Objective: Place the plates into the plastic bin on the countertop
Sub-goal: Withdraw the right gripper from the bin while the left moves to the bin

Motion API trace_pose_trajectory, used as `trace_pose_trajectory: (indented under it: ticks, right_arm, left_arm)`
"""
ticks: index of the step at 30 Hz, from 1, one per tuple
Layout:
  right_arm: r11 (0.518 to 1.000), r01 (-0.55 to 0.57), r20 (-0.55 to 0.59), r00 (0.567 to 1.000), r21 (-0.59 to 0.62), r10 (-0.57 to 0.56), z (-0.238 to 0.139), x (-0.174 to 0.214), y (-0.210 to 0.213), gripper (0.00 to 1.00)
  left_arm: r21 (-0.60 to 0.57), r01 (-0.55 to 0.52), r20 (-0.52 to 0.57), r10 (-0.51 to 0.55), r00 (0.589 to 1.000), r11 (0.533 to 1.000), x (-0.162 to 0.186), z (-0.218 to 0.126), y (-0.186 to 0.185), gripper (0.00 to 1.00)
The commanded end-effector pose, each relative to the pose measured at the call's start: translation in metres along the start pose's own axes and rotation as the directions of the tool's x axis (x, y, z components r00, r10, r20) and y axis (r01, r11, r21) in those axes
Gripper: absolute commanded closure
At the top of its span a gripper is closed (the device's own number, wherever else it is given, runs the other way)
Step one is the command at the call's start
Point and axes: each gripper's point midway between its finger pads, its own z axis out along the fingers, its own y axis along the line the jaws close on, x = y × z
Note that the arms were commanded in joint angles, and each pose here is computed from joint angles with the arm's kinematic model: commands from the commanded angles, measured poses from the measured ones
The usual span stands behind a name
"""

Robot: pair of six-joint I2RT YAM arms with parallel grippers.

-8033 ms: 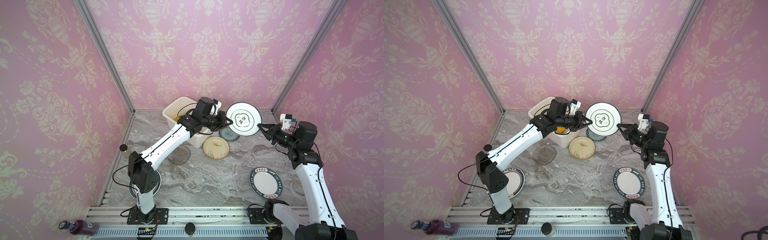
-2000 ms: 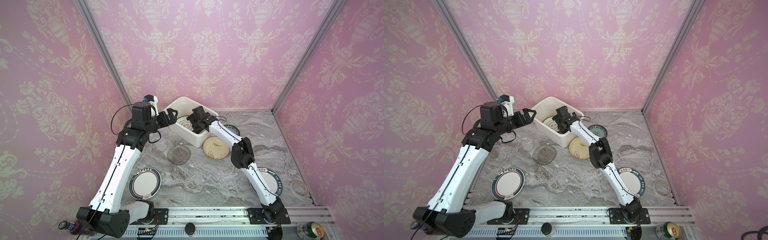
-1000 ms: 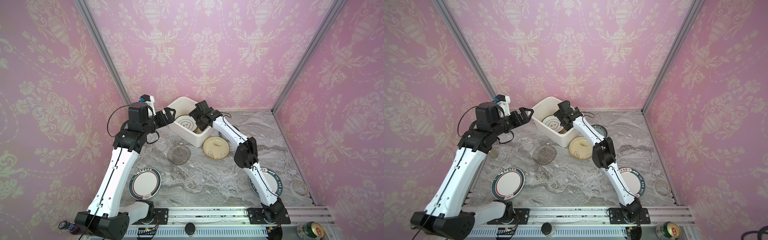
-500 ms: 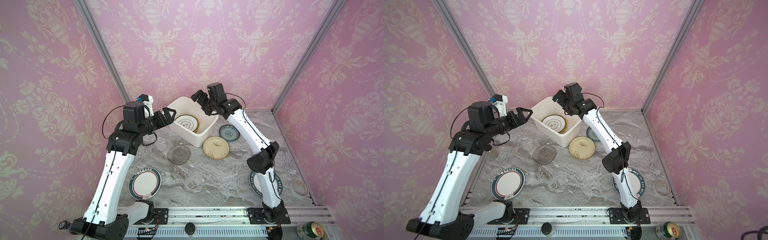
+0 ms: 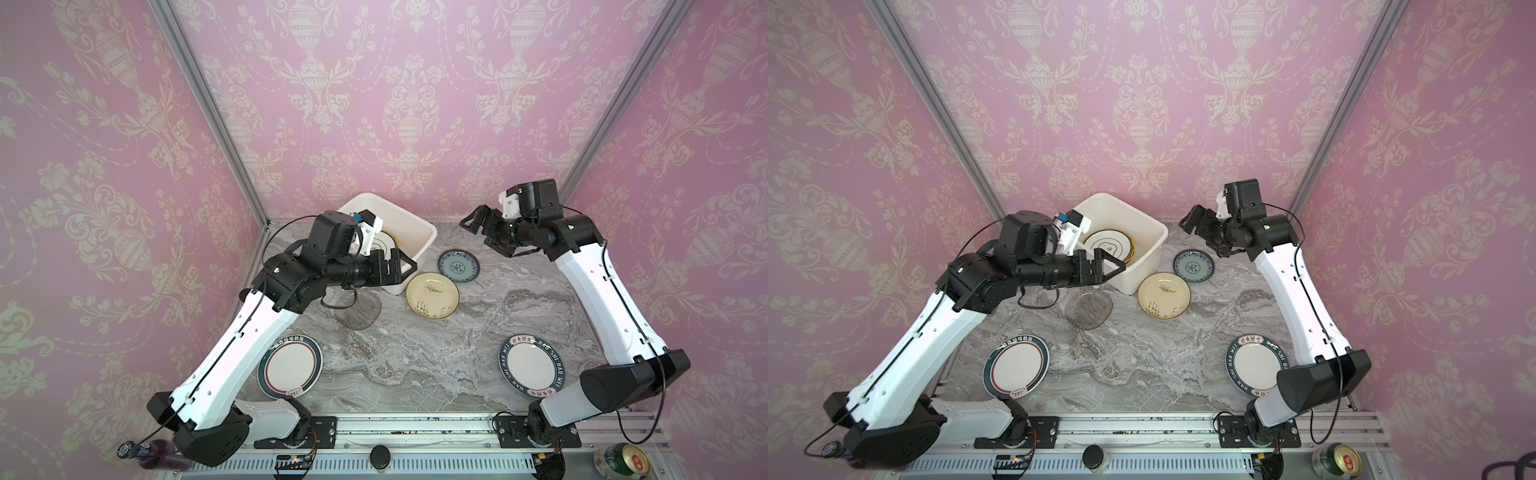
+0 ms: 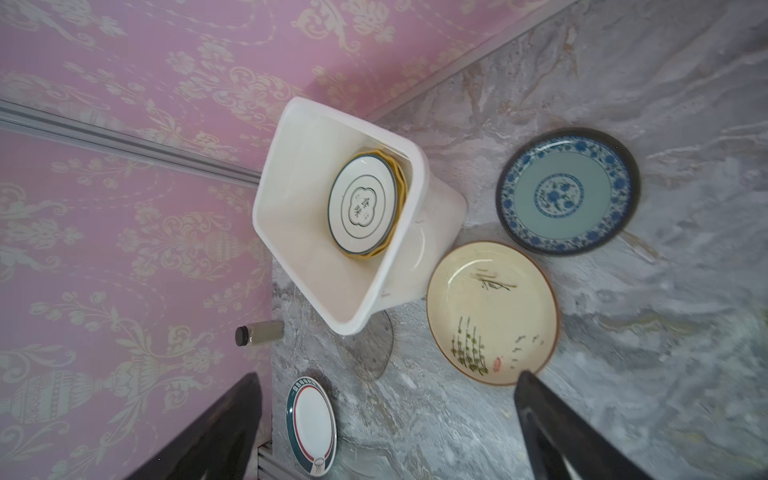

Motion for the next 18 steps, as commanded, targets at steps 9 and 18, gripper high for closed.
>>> trace_pose_trajectory:
  ticks: [9,18]
  right_arm:
    - [0.901,-0.175,-0.001,0.982,0.397,0.191,-0.074,0.093,-0.181,0.0]
    - [0.739,-0.359,0.09,0.921,0.57,0.378,-0.076,0.161,-0.267,0.0]
  left_arm:
    - [0.035,-0.033,-0.235,0.04,0.971,0.999,0.072,0.086,-0.032,0.01]
    - [0.1,-0.042,-0.43,0.081,0.899,0.994,0.129,0.18,-0.027,0.02]
